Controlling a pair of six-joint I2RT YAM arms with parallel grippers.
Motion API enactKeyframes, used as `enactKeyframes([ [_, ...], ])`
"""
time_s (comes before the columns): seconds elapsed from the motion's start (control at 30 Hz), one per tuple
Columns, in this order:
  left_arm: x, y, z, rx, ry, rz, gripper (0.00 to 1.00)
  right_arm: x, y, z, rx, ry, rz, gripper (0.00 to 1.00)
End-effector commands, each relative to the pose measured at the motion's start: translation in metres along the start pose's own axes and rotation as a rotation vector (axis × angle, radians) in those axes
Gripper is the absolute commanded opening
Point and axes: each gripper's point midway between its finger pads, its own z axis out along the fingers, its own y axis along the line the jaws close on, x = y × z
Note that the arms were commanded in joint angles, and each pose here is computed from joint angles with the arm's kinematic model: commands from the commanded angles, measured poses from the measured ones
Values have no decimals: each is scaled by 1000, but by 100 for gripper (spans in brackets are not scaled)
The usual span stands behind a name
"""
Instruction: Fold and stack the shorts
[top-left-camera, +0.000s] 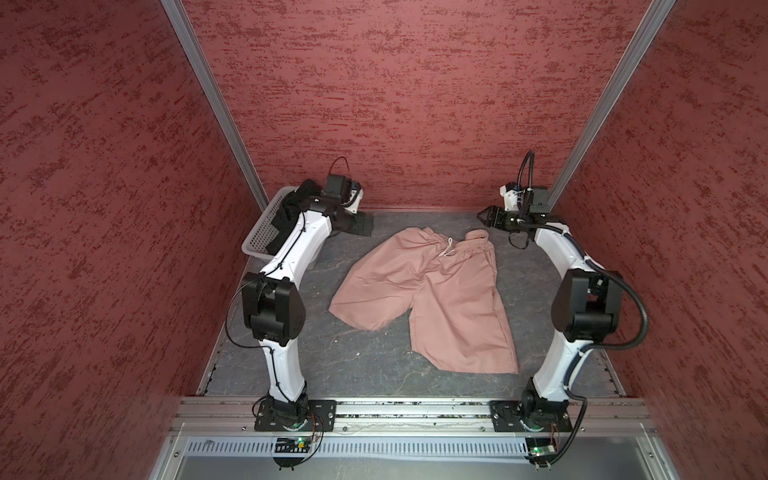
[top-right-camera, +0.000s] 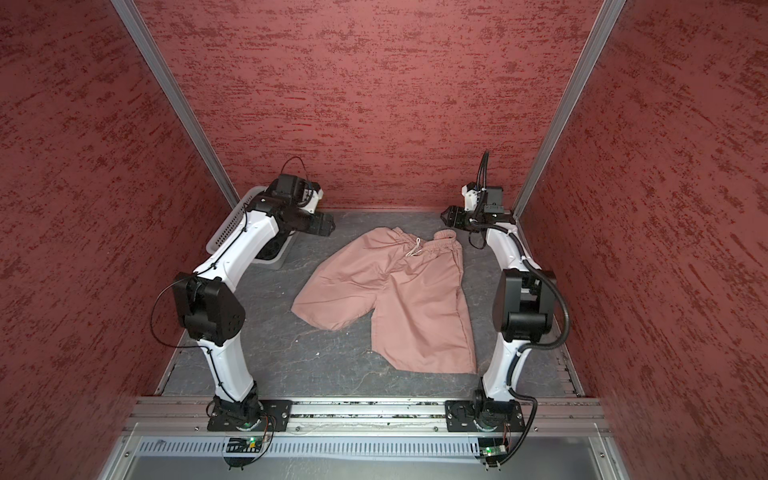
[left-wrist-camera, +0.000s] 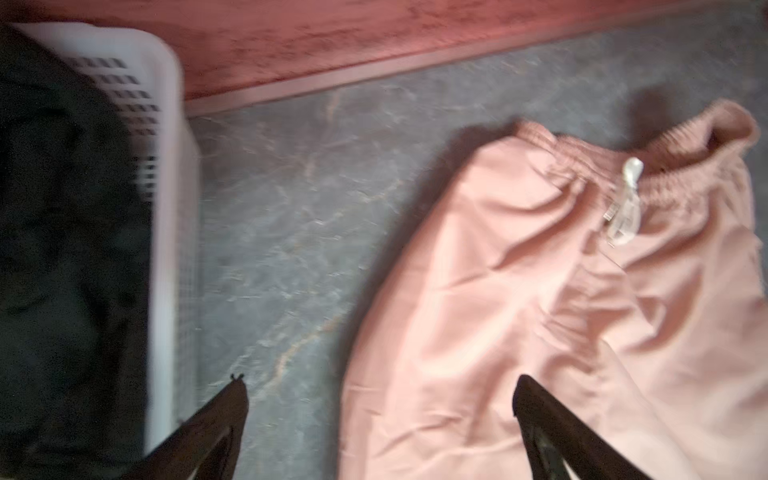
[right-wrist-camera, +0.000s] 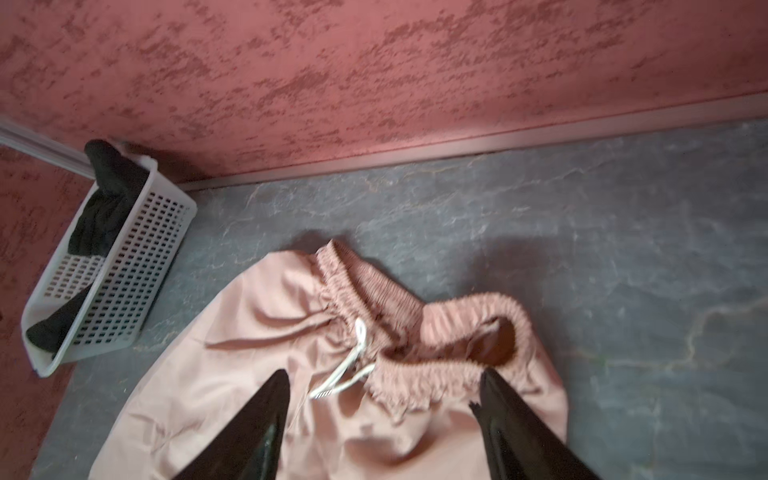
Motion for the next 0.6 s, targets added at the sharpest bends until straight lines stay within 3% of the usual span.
enactKeyframes([
  [0.0,-19,-56,23,138,-106,102,100,40,3,9,44,44,81,62],
  [0.13,-50,-108,44,287,-148,191,99,80,-2,7,49,57,184,55],
  [0.27,-64,-139,95,372,-112,216,99,127,-7,9,56,119,254,53],
  [0.4,-61,-157,138,392,-88,251,99,163,-16,7,91,169,300,54],
  [0.57,-39,-160,179,414,-47,236,99,178,-29,6,135,173,336,57],
])
